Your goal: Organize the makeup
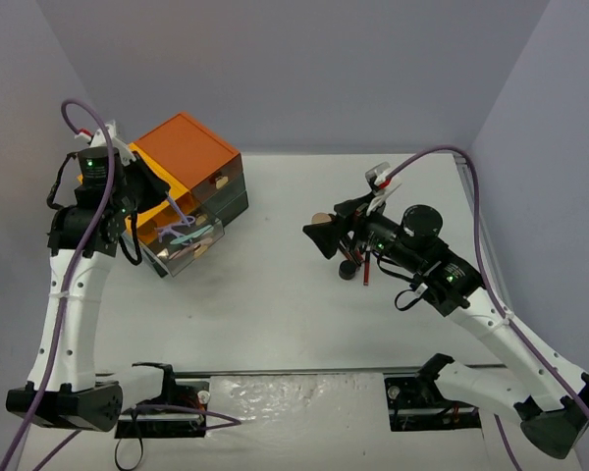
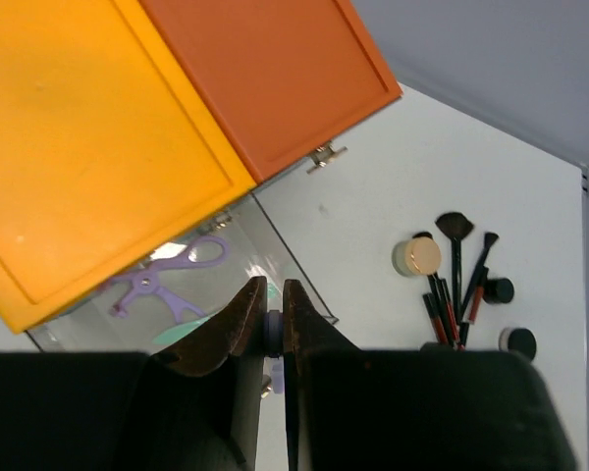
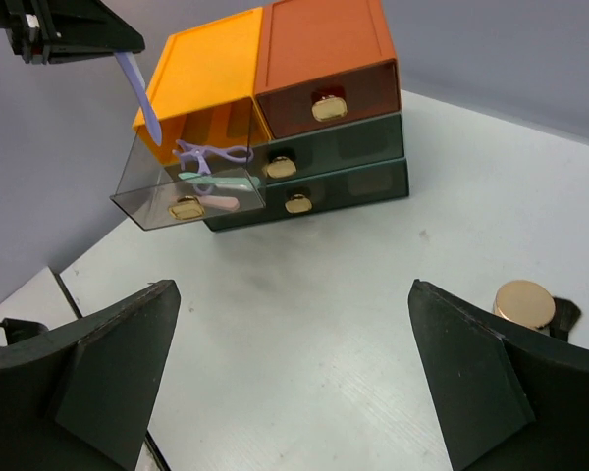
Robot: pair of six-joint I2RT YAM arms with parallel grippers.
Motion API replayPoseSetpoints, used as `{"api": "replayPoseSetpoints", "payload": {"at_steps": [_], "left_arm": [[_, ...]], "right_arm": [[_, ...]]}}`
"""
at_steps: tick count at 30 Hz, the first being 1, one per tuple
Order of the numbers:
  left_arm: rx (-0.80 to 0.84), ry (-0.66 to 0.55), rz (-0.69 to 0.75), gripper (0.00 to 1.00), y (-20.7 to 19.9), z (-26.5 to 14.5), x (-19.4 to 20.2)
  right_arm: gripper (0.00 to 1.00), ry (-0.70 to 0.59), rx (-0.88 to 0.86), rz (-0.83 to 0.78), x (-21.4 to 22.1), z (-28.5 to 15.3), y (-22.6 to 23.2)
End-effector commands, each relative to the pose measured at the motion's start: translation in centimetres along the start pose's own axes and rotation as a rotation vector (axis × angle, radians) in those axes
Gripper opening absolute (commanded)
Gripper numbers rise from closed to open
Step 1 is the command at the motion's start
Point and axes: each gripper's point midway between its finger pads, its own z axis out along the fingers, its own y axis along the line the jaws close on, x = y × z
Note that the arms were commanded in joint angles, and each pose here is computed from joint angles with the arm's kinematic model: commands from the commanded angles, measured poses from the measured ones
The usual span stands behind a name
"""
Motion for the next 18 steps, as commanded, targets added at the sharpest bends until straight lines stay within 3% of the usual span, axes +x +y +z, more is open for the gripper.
{"api": "replayPoseSetpoints", "payload": {"at_steps": [1, 5, 12, 18], "left_arm": [[0.016, -0.05, 0.009, 0.0, 1.2, 1.8, -1.4], [0.031, -0.018, -0.021, 0.05, 2.2, 4.3, -0.7], [0.017, -0.02, -0.031, 0.35, 3.9, 6.0, 0.0], [-0.017, -0.024, -0.008, 0.49, 4.3, 4.9, -0.5]], "right_arm": [[1.0, -0.038, 0.025, -0.021, -0.5, -0.9, -0.3], [1.0, -0.033, 0.027, -0.02, -0.2, -1.4, -0.3], [1.0, -0.024, 0.052, -0.034, 0.1, -2.0, -0.7], [1.0, -0.014, 0.068, -0.045, 0.4, -2.3, -1.0]]}}
